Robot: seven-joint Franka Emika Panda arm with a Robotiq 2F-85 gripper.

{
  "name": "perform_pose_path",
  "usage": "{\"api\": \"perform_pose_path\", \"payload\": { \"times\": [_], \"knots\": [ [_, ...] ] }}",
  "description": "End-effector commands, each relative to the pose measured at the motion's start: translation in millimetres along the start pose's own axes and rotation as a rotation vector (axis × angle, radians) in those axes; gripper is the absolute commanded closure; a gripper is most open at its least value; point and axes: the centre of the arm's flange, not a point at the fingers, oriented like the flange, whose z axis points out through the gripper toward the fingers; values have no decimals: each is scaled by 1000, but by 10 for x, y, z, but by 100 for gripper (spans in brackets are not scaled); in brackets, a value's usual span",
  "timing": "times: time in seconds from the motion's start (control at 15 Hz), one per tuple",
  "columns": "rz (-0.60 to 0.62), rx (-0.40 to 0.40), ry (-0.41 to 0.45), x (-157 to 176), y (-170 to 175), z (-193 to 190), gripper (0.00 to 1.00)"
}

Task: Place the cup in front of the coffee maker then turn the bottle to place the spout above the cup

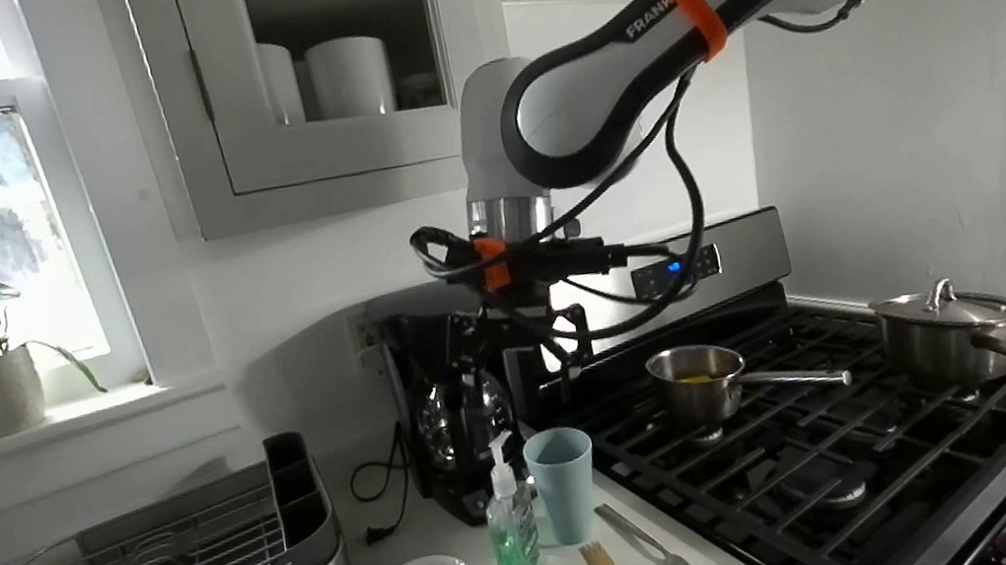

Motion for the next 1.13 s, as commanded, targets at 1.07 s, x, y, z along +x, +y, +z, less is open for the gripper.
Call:
{"api": "perform_pose_path", "payload": {
  "times": [1.07],
  "knots": [
    [-681, -137, -116, 175, 532, -518, 0]
  ]
}}
